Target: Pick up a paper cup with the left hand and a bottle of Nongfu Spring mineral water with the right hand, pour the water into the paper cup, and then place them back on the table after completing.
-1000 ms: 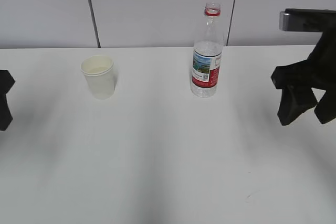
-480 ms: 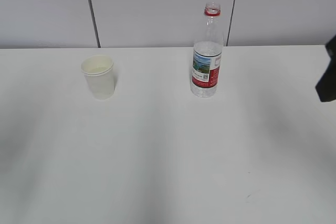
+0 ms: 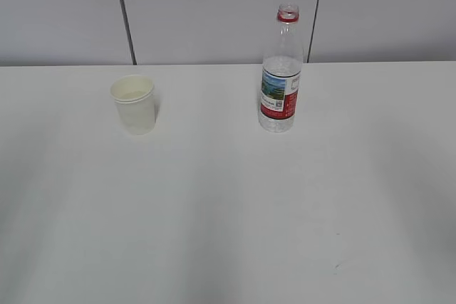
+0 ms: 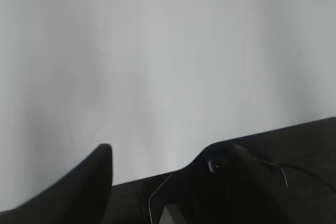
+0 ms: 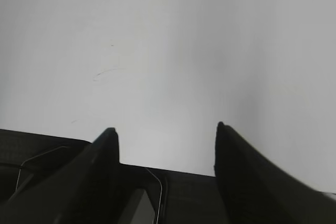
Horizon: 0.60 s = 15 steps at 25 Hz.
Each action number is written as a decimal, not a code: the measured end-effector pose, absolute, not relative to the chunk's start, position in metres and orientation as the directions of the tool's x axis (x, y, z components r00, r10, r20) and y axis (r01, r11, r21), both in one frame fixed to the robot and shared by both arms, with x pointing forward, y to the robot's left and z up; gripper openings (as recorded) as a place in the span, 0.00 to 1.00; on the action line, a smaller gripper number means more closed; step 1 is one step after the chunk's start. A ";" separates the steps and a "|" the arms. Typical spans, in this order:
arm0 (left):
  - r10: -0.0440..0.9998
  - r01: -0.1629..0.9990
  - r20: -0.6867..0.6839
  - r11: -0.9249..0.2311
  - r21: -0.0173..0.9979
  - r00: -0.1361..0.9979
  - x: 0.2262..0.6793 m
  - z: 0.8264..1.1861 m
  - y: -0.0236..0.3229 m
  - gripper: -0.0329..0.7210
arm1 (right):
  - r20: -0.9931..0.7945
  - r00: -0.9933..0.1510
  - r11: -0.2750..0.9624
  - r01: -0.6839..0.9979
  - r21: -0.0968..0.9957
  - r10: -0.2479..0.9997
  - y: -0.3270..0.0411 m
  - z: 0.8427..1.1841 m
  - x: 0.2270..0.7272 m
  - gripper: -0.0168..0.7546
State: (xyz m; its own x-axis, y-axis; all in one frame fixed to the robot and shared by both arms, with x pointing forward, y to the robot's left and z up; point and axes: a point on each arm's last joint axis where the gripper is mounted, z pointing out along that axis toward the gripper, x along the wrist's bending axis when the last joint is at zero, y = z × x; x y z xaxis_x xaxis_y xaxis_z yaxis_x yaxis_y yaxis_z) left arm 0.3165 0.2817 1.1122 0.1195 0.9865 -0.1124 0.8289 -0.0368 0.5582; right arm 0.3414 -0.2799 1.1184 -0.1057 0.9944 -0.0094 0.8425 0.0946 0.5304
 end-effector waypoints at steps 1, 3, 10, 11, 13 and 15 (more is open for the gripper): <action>0.986 0.817 -0.113 -0.036 0.576 0.123 0.310 1.112 0.283 0.60 | -0.007 -0.105 0.091 0.828 0.553 0.994 -0.283 1.117 0.331 0.58; 0.985 0.797 -0.116 -0.032 0.603 0.127 0.299 1.111 0.285 0.57 | -0.006 -0.102 0.086 0.801 0.592 0.995 -0.288 1.114 0.313 0.58; 0.982 0.691 -0.118 -0.015 0.722 0.144 0.256 1.103 0.293 0.51 | 0.002 -0.097 0.069 0.721 0.690 0.995 -0.302 1.084 0.263 0.58; 0.982 0.674 -0.119 -0.012 0.738 0.147 0.249 1.100 0.295 0.50 | 0.005 -0.097 0.066 0.709 0.702 0.995 -0.304 1.078 0.257 0.58; 0.981 0.645 -0.120 -0.006 0.764 0.152 0.238 1.094 0.297 0.49 | 0.011 -0.097 0.058 0.682 0.729 0.995 -0.307 1.068 0.245 0.58; 0.980 0.611 -0.121 0.000 0.792 0.158 0.226 1.088 0.299 0.49 | 0.019 -0.097 0.049 0.647 0.761 0.995 -0.310 1.060 0.235 0.58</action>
State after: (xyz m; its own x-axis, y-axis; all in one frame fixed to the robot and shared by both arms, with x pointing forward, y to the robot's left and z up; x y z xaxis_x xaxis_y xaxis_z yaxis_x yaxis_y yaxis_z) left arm 0.2263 0.2988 1.0878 0.1576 0.9801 -0.1211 0.6110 -0.0005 0.7916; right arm 0.2349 -0.3097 1.0601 -0.0972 0.9951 0.0191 0.6465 0.0486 0.7613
